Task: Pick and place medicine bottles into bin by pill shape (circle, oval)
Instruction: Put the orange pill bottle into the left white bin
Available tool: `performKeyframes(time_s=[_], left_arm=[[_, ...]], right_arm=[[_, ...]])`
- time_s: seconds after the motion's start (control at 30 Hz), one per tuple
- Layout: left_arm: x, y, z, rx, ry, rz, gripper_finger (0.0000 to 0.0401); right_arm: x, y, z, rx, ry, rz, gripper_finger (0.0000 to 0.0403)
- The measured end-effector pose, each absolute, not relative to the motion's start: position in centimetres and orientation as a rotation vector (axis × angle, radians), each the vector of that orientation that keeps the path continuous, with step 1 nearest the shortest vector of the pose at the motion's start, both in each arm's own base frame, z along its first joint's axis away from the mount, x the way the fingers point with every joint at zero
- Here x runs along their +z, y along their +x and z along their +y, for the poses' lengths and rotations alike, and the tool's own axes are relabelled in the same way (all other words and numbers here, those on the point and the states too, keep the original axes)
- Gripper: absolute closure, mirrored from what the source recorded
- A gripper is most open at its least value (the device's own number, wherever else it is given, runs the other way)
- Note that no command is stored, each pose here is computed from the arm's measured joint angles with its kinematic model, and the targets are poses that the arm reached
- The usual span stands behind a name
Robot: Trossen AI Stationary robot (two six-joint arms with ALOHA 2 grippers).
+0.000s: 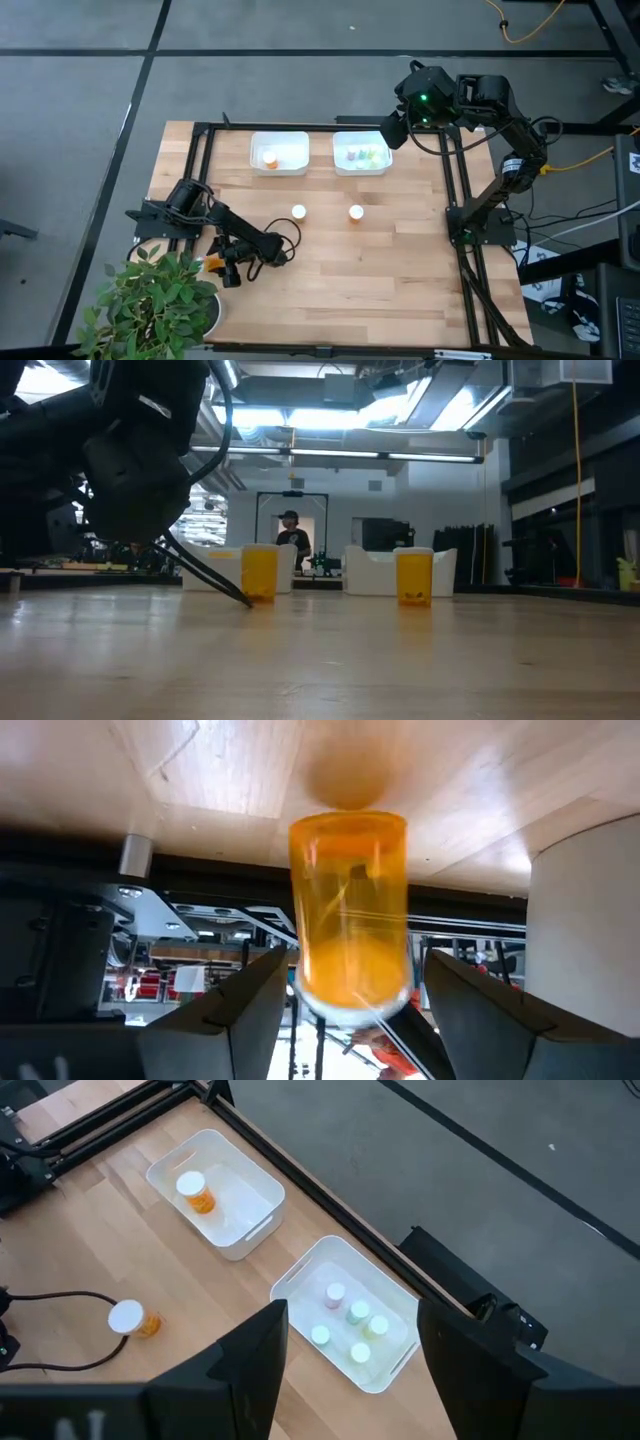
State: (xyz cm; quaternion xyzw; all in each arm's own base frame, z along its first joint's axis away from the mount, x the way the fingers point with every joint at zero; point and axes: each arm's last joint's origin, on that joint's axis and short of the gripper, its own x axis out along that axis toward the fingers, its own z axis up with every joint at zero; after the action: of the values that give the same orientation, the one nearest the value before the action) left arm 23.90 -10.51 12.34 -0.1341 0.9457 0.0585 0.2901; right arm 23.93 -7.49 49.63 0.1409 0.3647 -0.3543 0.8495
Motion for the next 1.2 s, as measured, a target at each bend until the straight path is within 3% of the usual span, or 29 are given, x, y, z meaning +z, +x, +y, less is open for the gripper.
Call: performKeyframes(time_s=[0.57, 0.93, 1.2], left_arm=[[13.3, 24.6, -9.3, 0.253, -0.422, 2.52, 0.0177], [22.7, 27.7, -8.3, 0.215, -0.407, 2.062, 0.0177], [30.0, 24.5, -5.8, 0.319, -0.383, 1.703, 0.0177]], right_arm=[[49.6, 23.9, -7.5, -0.74, 0.282, 0.774, 0.0179], [49.6, 23.9, -7.5, -0.741, 0.285, 0.773, 0.0179], [49.6, 23.9, -7.5, -0.749, 0.303, 0.765, 0.0179]])
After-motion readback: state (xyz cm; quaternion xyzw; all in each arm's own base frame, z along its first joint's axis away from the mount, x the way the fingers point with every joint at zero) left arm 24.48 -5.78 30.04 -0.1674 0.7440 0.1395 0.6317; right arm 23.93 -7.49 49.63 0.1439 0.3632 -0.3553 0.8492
